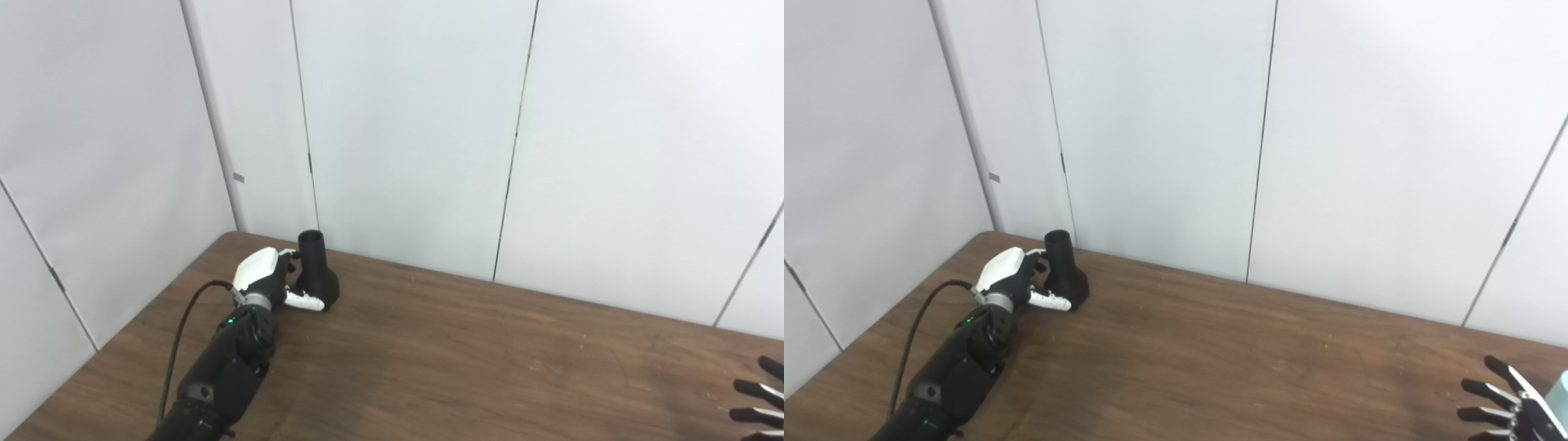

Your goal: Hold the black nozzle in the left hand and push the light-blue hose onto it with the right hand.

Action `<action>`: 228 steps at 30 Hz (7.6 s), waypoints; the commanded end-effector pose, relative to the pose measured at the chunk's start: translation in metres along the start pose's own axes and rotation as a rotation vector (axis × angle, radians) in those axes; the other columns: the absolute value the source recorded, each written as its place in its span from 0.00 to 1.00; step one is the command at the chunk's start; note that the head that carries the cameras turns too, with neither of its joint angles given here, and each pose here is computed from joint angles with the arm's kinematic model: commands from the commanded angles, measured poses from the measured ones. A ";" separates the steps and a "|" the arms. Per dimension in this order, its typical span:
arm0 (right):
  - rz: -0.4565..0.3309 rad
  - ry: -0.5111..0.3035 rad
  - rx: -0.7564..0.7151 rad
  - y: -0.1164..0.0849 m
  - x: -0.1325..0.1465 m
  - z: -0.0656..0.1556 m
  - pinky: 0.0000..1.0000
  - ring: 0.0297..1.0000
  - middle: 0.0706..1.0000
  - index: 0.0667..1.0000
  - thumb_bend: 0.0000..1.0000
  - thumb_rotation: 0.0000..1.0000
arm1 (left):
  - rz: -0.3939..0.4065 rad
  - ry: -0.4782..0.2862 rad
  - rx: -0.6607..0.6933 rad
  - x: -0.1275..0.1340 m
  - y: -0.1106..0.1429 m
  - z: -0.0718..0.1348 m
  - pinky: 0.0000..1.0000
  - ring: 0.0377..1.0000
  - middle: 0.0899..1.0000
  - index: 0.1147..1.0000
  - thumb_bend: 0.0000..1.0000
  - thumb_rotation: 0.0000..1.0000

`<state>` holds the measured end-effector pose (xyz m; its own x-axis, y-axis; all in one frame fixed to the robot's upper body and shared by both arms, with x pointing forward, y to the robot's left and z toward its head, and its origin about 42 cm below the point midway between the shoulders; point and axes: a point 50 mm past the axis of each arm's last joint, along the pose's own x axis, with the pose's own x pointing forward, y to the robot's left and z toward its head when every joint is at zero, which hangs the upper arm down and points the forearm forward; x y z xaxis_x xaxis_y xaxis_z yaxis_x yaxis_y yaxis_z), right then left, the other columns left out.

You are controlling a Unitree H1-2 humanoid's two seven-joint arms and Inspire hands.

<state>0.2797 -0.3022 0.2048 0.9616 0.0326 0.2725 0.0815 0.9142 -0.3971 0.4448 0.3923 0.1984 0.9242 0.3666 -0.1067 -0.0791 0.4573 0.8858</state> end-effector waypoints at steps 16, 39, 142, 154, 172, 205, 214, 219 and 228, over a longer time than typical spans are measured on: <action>-0.020 -0.067 -0.021 -0.011 0.002 0.016 0.51 0.65 0.76 0.89 0.57 0.05 | -0.118 -0.005 0.025 0.004 -0.027 0.005 0.70 0.83 0.82 0.77 0.96 0.25; -0.023 -0.058 -0.016 -0.013 -0.001 0.018 0.51 0.65 0.76 0.88 0.57 0.04 | -0.086 -0.152 -0.127 0.001 -0.038 0.005 0.47 0.48 0.44 0.44 0.54 0.00; -0.040 0.225 -0.791 -0.141 0.164 0.091 0.91 1.00 1.00 0.88 0.90 0.19 | -0.576 -0.862 -0.011 -0.099 -0.217 0.107 0.40 0.40 0.40 0.45 0.52 0.00; 0.089 0.416 -0.794 -0.152 0.210 0.073 0.86 0.97 1.00 0.89 0.91 0.16 | -0.600 -0.859 -0.026 -0.101 -0.223 0.099 0.39 0.40 0.42 0.44 0.52 0.00; 0.152 0.531 -0.799 -0.133 0.218 0.038 0.78 0.92 0.97 0.94 0.94 0.13 | -0.608 -0.861 -0.010 -0.109 -0.222 0.106 0.39 0.40 0.43 0.43 0.52 0.00; 0.160 0.603 -0.752 -0.112 0.195 -0.014 0.73 0.83 0.86 0.88 0.86 0.03 | -0.611 -0.872 -0.009 -0.116 -0.219 0.103 0.38 0.39 0.44 0.42 0.52 0.00; 0.065 0.512 -0.799 -0.108 0.193 -0.017 0.69 0.77 0.75 0.80 0.81 0.03 | -0.621 -0.872 -0.016 -0.118 -0.217 0.103 0.38 0.41 0.44 0.42 0.52 0.00; -0.014 0.446 -0.818 -0.105 0.193 -0.014 0.54 0.59 0.54 0.54 0.62 0.05 | -0.618 -0.874 -0.018 -0.118 -0.217 0.104 0.38 0.41 0.44 0.42 0.52 0.00; -0.065 0.363 -0.815 -0.109 0.194 -0.015 0.45 0.45 0.46 0.43 0.52 0.00 | -0.619 -0.865 -0.011 -0.118 -0.216 0.106 0.38 0.41 0.44 0.42 0.52 0.00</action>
<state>0.4563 -0.3950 0.2573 0.9587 -0.2833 -0.0246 0.0830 0.3616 -0.9286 0.4252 0.1441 0.1293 0.7659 -0.6322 0.1173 0.3221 0.5350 0.7811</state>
